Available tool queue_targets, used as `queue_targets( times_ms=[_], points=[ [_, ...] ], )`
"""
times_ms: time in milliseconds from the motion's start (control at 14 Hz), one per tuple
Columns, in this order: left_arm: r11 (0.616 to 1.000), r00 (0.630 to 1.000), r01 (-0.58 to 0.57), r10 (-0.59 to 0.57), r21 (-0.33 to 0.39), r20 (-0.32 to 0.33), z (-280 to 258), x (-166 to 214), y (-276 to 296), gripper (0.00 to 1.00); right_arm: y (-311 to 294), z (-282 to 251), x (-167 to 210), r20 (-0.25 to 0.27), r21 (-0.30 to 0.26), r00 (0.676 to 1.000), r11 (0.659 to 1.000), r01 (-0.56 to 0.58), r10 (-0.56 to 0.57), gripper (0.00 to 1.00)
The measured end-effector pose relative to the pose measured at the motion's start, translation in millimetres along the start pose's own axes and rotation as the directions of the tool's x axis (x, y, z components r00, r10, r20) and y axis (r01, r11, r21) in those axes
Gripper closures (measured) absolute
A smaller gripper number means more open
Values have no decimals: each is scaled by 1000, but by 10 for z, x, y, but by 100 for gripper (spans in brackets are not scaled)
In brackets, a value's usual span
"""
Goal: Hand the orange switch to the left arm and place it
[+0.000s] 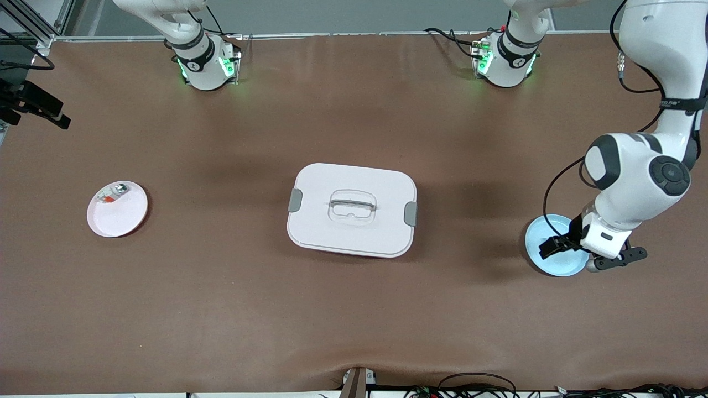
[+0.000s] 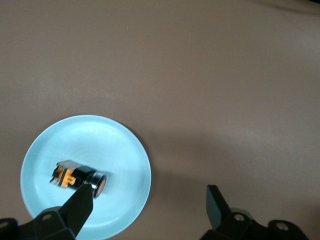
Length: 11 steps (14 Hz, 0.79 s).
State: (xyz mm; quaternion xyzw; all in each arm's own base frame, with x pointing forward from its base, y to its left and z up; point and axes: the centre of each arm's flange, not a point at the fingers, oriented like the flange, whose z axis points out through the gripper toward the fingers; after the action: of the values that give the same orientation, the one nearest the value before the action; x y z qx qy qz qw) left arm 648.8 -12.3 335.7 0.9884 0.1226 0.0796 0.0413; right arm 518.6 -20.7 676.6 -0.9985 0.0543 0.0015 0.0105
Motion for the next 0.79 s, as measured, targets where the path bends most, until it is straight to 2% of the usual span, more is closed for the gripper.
queue_targets(
  times_ms=[788],
  points=[
    [997,997,-69,68,33,35,-1552,-273,-1,0,8,1,5,-3,0,1000,1000,-2,2,0]
  ],
)
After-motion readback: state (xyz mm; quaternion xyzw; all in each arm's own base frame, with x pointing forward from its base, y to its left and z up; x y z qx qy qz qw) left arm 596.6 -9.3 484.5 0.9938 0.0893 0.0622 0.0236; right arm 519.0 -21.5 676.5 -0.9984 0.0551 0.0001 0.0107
